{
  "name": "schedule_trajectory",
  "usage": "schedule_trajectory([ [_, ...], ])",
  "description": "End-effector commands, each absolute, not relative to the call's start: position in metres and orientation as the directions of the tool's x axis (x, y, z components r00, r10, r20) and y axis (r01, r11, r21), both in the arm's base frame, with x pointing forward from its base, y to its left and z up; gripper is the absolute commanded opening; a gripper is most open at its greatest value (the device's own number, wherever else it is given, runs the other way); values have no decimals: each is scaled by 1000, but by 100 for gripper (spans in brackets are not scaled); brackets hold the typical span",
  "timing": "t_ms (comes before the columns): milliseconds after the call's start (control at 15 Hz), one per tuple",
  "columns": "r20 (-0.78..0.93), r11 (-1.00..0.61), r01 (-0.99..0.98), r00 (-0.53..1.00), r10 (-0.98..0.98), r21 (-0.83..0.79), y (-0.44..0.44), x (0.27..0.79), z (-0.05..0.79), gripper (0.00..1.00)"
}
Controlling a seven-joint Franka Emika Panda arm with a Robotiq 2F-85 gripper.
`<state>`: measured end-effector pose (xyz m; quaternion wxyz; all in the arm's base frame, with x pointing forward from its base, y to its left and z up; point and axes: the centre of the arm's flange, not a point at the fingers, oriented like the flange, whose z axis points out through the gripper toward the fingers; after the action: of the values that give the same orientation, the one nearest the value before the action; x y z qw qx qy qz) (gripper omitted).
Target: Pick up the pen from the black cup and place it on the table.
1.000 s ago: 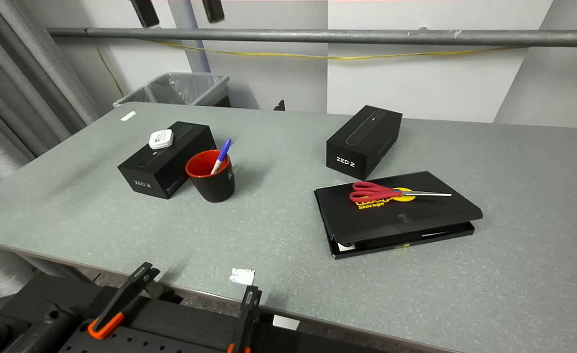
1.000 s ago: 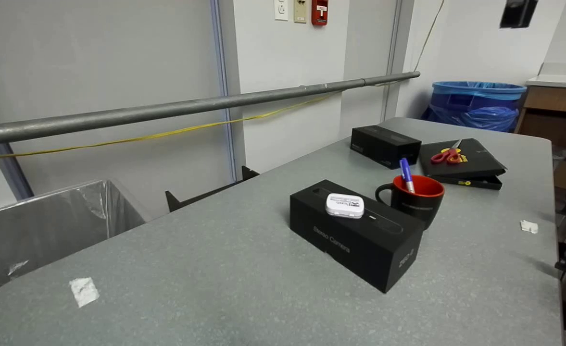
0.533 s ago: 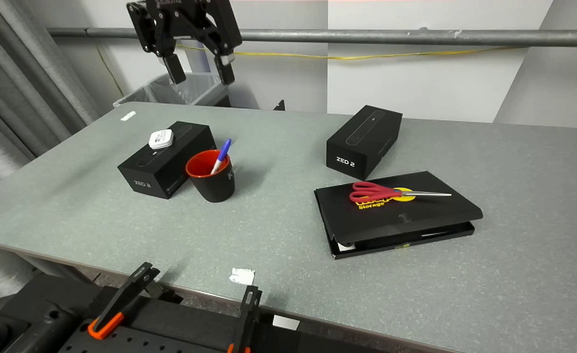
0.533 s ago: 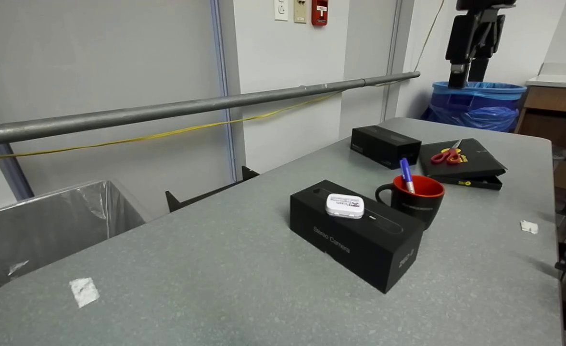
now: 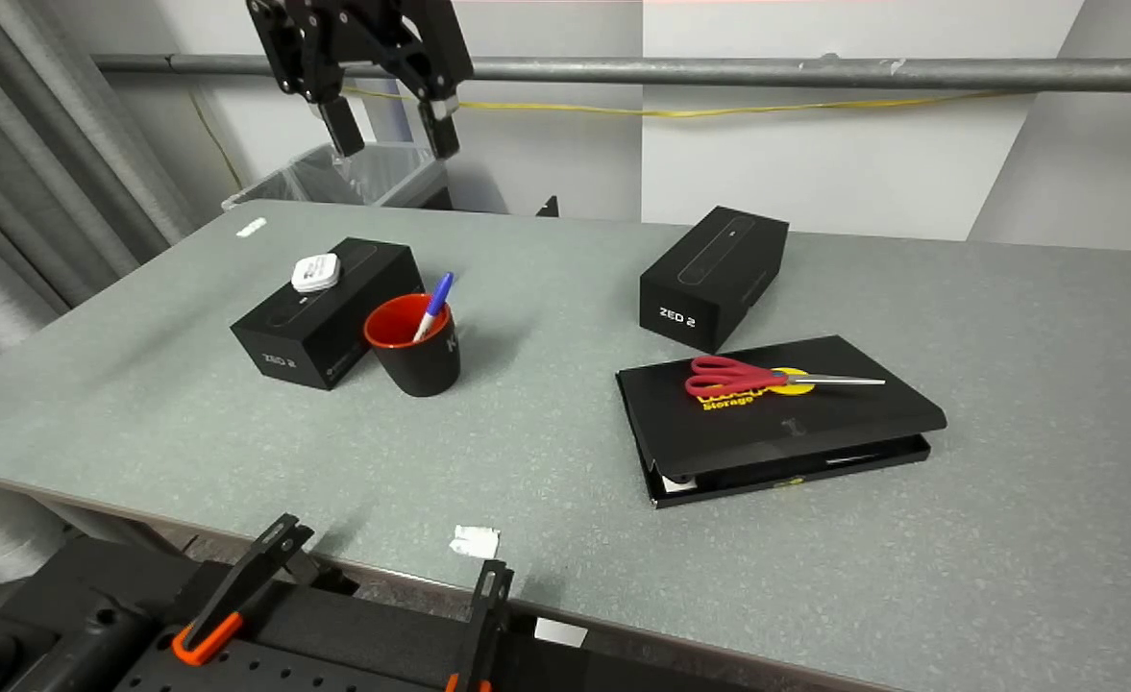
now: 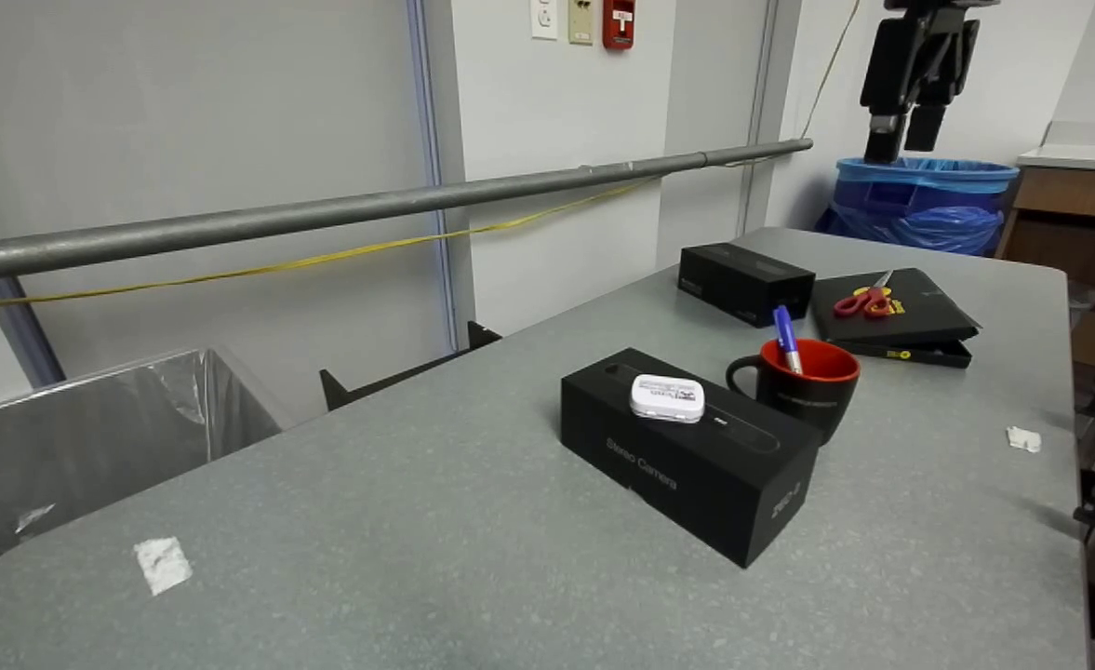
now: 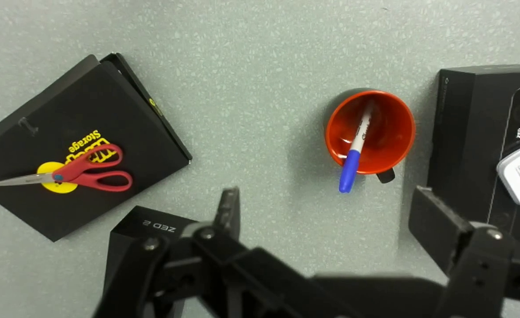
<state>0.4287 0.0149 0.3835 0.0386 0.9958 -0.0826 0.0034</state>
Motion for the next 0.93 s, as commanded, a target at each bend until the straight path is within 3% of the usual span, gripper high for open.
schedule_trajectory([
  [0, 47, -971, -216, 976, -212, 105, 32, 446, 347, 100],
  [867, 261, -909, -343, 924, -281, 238, 78, 479, 245, 100],
])
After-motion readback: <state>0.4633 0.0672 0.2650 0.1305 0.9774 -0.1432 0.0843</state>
